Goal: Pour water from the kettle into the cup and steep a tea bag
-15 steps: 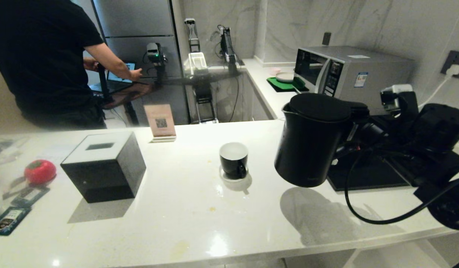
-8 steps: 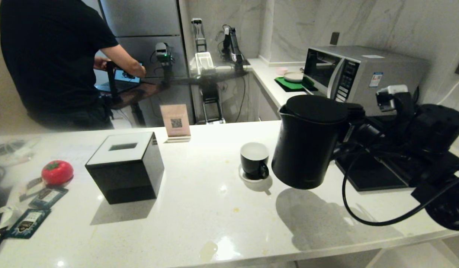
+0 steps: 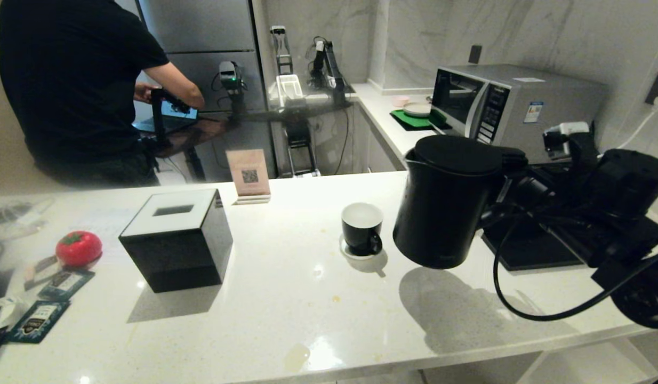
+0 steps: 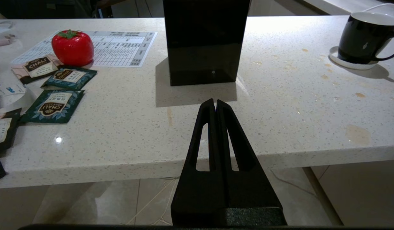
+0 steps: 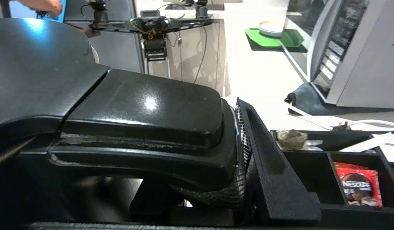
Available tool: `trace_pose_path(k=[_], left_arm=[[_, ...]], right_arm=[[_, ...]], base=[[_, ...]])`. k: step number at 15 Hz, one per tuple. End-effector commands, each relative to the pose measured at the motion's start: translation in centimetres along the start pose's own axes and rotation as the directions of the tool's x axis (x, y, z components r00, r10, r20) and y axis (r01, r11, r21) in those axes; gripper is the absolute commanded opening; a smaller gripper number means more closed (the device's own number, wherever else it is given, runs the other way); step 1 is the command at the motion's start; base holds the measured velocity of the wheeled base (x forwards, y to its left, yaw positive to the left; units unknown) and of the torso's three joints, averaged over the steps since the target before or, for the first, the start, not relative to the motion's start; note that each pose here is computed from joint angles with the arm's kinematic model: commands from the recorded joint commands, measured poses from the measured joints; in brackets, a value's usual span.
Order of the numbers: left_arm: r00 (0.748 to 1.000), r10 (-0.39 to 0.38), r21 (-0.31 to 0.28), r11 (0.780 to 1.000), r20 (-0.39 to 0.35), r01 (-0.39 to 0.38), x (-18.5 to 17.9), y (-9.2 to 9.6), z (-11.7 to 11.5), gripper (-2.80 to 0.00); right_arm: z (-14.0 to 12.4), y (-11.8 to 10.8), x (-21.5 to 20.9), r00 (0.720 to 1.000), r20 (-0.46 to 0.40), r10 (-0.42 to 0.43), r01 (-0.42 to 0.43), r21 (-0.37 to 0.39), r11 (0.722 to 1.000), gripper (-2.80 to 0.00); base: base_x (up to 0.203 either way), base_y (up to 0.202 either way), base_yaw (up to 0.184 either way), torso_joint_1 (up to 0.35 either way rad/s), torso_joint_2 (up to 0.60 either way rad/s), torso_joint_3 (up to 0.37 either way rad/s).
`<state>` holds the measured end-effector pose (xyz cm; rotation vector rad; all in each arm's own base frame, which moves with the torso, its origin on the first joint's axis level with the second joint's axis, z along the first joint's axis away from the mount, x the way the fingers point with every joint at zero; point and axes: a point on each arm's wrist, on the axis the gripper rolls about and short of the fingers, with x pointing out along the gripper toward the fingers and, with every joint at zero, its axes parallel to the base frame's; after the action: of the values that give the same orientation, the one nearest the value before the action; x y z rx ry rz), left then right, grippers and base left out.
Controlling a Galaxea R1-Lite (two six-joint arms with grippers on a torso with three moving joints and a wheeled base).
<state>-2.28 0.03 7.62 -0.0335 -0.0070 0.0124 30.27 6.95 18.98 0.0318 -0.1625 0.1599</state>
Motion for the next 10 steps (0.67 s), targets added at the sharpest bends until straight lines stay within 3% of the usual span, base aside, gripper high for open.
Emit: trace_pose_path(k=[1, 10], left_arm=[[1.000, 0.001, -0.002, 1.000, -0.001, -0.001, 0.01, 0.00, 0.01, -2.80], [1.000, 0.000, 0.000, 1.000, -0.001, 0.000, 0.01, 0.00, 0.01, -2.80]], right_arm=[[-0.62, 0.05, 0.40, 1.000, -0.011, 0.000, 0.000, -0.002, 1.000, -2.80], [-0.85, 0.05, 0.50, 1.000, -0.021, -0.001, 0.001, -0.007, 1.000, -2.80]], base=[[0.000, 0.000, 0.000, 0.000, 0.00, 0.000], [0.000, 0.000, 0.000, 0.000, 0.00, 0.000]])
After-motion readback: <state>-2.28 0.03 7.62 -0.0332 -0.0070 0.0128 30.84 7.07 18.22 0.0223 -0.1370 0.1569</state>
